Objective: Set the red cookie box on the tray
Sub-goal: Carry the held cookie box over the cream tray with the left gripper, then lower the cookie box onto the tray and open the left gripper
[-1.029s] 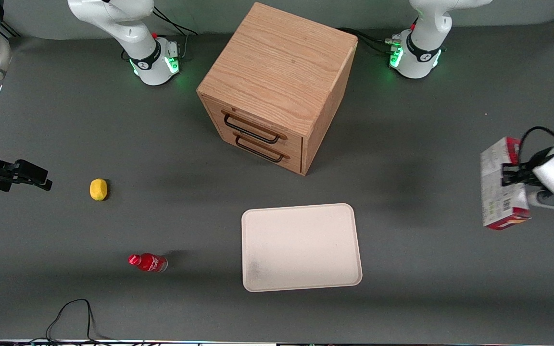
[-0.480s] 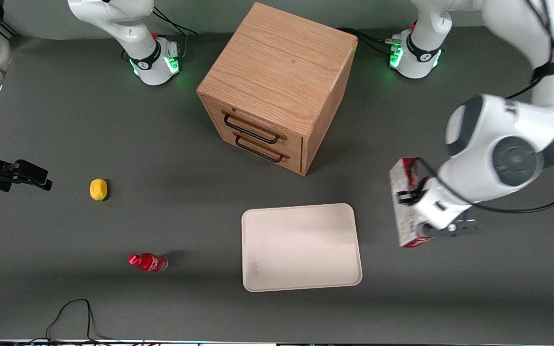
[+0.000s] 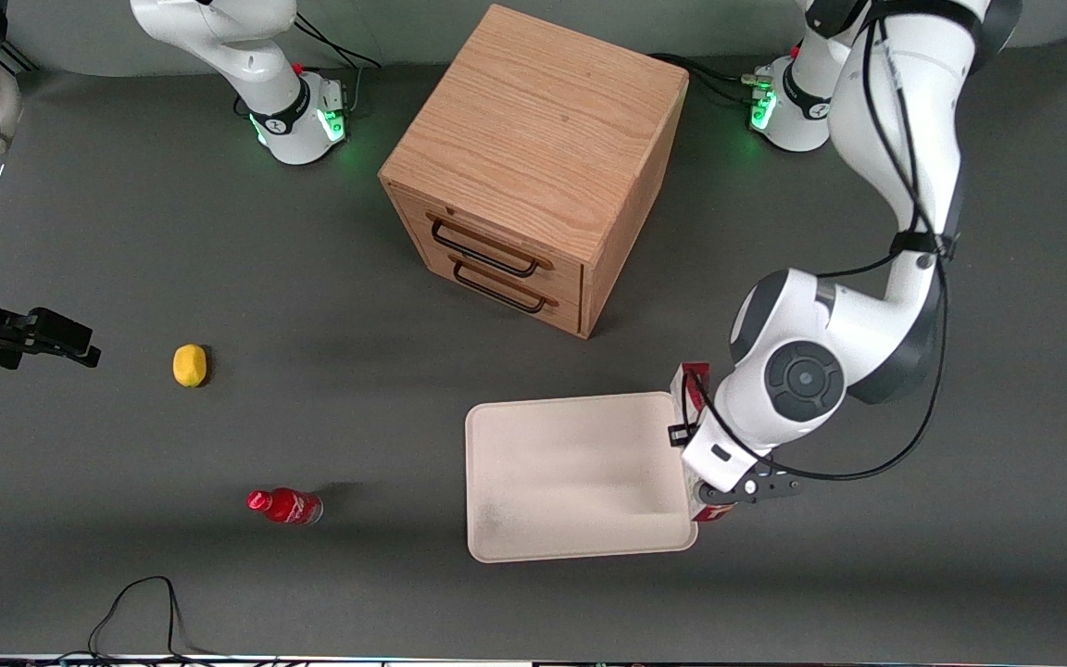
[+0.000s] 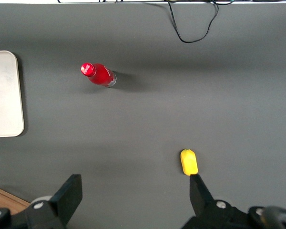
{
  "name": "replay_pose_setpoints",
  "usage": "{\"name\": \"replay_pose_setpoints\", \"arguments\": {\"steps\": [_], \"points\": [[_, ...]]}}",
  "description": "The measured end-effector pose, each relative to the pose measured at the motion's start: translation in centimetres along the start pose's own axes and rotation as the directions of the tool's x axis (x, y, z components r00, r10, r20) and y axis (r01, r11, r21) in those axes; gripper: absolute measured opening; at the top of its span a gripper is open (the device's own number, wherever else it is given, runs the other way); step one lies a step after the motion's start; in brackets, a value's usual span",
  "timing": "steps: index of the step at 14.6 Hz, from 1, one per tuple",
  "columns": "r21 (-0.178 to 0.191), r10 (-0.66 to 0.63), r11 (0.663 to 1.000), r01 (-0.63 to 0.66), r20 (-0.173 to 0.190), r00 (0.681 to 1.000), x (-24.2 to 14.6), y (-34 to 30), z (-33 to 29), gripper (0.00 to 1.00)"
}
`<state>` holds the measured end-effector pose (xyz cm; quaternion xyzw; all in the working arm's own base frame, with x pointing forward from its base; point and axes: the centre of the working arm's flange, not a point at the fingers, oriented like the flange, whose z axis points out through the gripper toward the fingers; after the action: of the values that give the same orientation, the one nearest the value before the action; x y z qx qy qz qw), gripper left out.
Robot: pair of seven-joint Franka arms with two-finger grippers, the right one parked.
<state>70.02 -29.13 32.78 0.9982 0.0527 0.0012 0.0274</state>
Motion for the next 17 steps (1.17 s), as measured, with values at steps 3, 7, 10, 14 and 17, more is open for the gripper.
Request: {"name": "replay_pose_setpoints", "arguments": {"steps": [3,7,10,14,17], "points": [[-0.005,-0.019,1.0,0.019,-0.002,1.0,0.2,0.8,4.5,0.04],[0.006,-0.048,0.999,0.048,0.02,0.999,-0.6,1.9,6.9,0.04],[-0.007,-0.055,0.998,0.055,-0.003,0.998,-1.0,2.9,7.7,0.29],[-0.026,-0.063,0.998,0.062,-0.035,0.997,-1.1,3.6,8.5,0.73],[-0.016,-0.073,0.997,0.073,-0.033,0.997,-0.6,2.9,7.1,1.0]]}}
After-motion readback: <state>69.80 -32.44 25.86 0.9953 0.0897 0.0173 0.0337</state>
